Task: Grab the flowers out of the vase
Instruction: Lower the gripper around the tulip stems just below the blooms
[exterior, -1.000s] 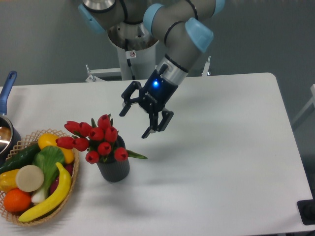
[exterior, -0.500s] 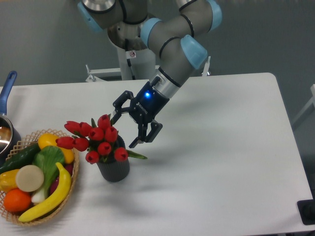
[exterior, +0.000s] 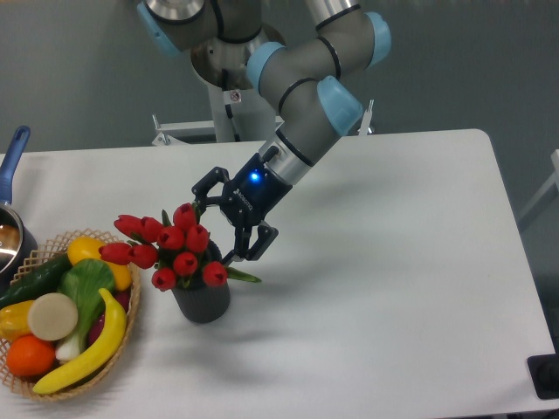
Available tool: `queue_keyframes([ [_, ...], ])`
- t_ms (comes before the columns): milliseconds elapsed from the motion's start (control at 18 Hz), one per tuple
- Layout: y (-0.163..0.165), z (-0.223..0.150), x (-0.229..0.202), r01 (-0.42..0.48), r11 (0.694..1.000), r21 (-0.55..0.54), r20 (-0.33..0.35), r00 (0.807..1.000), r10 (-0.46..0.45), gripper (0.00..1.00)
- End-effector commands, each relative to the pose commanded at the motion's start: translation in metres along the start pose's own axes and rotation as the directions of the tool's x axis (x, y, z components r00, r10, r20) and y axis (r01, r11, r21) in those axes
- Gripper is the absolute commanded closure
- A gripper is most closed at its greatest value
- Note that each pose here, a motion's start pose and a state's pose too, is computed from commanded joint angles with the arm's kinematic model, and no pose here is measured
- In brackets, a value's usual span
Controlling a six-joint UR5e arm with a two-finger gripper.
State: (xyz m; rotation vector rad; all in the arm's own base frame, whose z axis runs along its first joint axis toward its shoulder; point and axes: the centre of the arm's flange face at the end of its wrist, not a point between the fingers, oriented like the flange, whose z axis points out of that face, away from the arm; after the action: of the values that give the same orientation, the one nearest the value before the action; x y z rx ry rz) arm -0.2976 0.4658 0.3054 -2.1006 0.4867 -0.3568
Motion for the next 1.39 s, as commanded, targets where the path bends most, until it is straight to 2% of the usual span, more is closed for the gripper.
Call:
queue_keyframes([
  [222,-0.006,0.002,-0.002,0.052,0.999,0.0,-0.003,0.999,-0.052,0.0],
  [500,-0.013,0.004,-0.005,0.075,0.997,0.024,-0.011,0.997,-0.074,0.0],
  [1167,-0.017,0.013,-0.008,0.051,0.999,0.018,-0.024,0.998,-0.051,0.01],
  [1389,-0.018,0.013,-0.008,0.048,0.999,0.019,-0.023,0.999,-0.048,0.22],
])
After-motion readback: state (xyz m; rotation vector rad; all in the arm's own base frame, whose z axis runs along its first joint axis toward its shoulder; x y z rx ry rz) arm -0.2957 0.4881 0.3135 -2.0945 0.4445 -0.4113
